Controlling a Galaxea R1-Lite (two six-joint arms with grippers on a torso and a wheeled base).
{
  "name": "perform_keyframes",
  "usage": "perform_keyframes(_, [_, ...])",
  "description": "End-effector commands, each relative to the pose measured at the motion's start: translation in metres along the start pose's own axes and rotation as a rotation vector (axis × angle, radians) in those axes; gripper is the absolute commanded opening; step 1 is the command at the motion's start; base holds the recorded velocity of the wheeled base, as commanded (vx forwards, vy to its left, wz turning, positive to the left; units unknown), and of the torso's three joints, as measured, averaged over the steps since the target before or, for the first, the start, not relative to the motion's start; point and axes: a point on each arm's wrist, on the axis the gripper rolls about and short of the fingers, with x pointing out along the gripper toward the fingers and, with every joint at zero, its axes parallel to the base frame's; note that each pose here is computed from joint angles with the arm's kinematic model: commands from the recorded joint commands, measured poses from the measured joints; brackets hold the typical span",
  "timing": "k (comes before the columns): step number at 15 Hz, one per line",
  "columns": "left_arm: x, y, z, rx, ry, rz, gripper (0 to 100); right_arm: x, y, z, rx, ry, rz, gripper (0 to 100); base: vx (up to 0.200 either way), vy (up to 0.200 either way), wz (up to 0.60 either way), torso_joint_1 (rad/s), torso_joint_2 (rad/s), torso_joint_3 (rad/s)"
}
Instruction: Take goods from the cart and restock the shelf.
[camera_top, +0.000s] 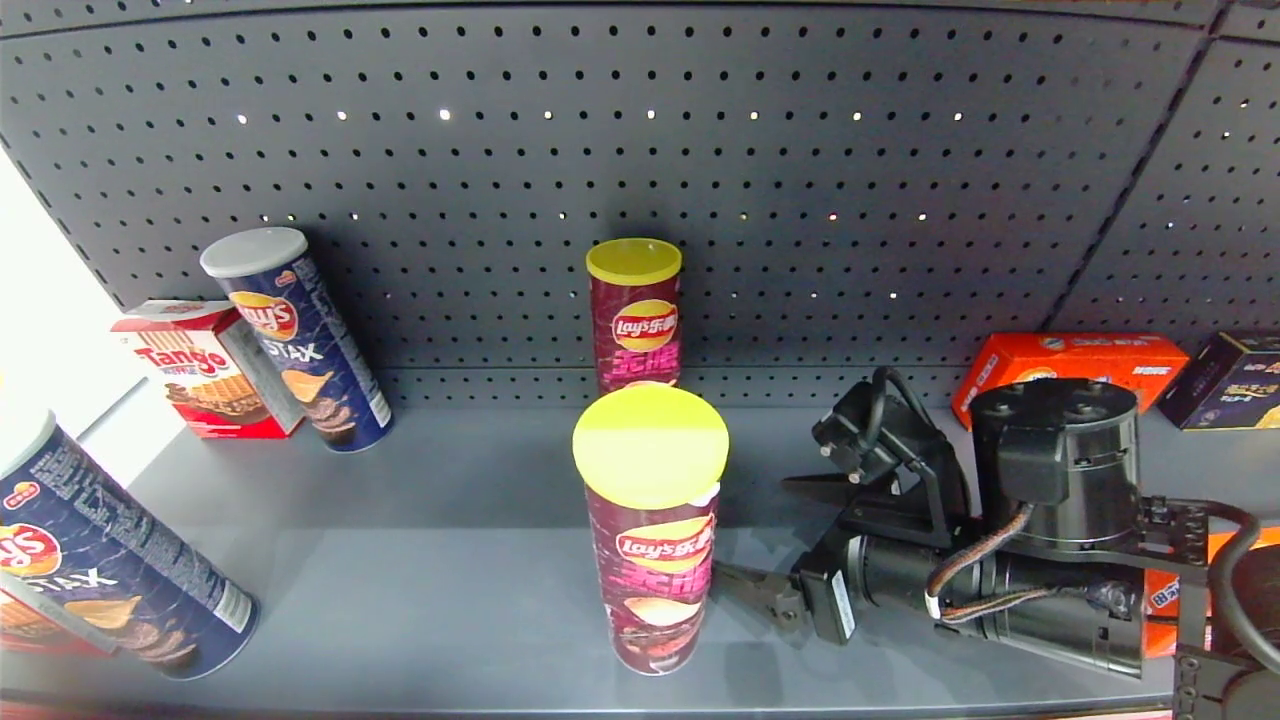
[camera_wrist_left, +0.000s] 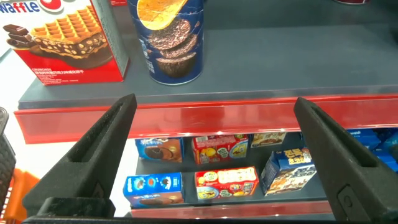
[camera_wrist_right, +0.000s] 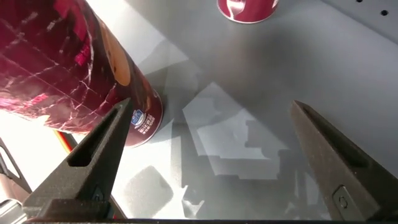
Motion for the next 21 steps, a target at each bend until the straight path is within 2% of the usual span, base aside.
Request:
perform_keyframes(1, [0.0, 0.0, 0.0, 0.0, 0.002, 0.0, 100, -0.001, -0.001, 0.001, 0.0, -0.005, -0.003, 100, 0.0, 0.0, 0.0, 0.0, 0.0, 0.0])
perform_keyframes(9, [0.0, 0.0, 0.0, 0.0, 0.002, 0.0, 100, 0.008, 0.0, 0.005, -0.002, -0.011, 0.003, 100, 0.0, 0.0, 0.0, 0.0, 0.0, 0.0])
perform_keyframes(21, [0.0, 0.0, 0.0, 0.0, 0.002, 0.002, 100, -0.005, 0.002, -0.003, -0.002, 0.004, 0.005, 100, 0.0, 0.0, 0.0, 0.0, 0.0, 0.0])
